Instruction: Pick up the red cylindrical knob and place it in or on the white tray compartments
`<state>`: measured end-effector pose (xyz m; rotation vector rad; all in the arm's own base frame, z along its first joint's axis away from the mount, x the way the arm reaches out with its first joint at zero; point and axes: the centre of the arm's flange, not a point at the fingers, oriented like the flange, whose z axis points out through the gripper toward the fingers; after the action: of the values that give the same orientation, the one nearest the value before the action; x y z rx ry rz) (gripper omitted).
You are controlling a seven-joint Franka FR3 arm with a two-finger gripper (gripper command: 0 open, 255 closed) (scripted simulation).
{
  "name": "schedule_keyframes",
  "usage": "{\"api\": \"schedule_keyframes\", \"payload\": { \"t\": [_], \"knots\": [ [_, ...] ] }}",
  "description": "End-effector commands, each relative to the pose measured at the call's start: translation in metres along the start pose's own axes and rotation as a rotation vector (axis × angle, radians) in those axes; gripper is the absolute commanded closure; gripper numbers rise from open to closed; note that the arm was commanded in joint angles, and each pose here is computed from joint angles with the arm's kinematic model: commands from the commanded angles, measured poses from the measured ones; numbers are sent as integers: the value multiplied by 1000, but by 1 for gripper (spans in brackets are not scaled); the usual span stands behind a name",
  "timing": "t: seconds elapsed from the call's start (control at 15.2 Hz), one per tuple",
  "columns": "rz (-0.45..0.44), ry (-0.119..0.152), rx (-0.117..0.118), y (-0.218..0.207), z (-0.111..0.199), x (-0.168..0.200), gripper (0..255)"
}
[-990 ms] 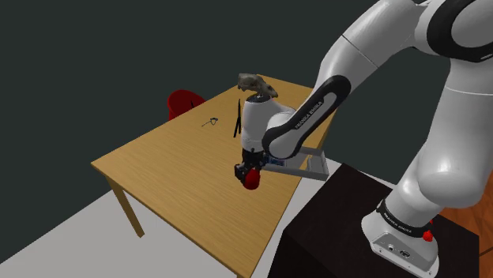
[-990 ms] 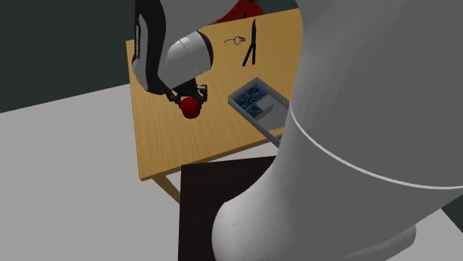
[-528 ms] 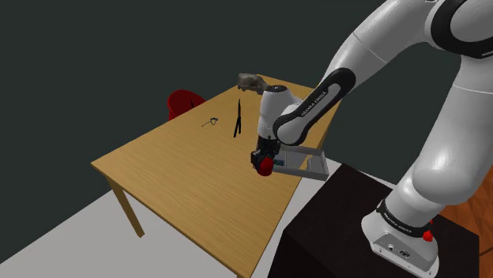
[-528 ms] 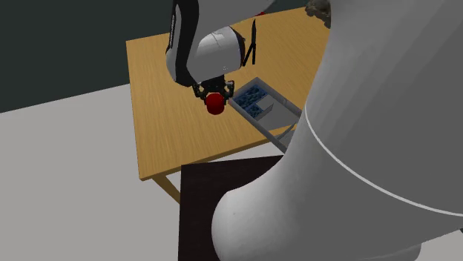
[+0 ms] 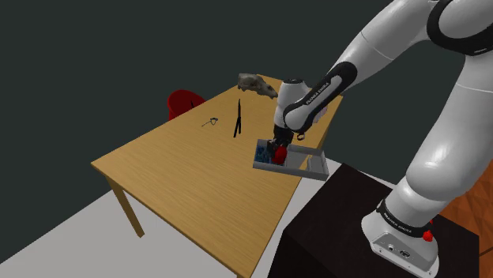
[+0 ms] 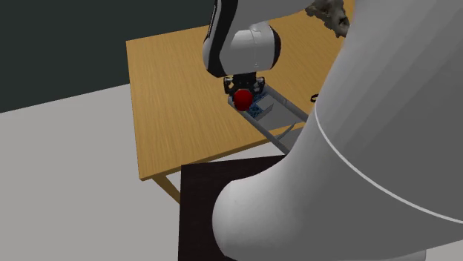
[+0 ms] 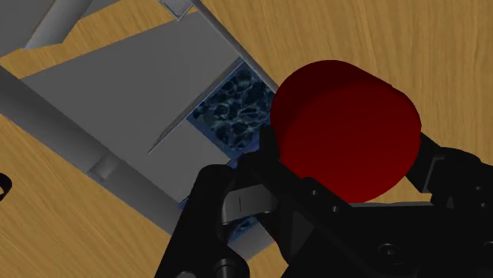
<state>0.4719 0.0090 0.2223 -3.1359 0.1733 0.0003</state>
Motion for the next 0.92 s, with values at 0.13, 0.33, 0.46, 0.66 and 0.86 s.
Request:
{"api": "schedule_keyframes", "payload": {
  "t": [0.13,0.33,0.46,0.66,0.86],
  "knots": [
    [-2,0,0,53,0,9,255],
    [-2,0,0,92,0,16,255],
    [-2,0,0,118,0,21,255],
    [-2,0,0,133,11,24,255],
    [-2,0,0,133,27,24,255]
  ]
}}
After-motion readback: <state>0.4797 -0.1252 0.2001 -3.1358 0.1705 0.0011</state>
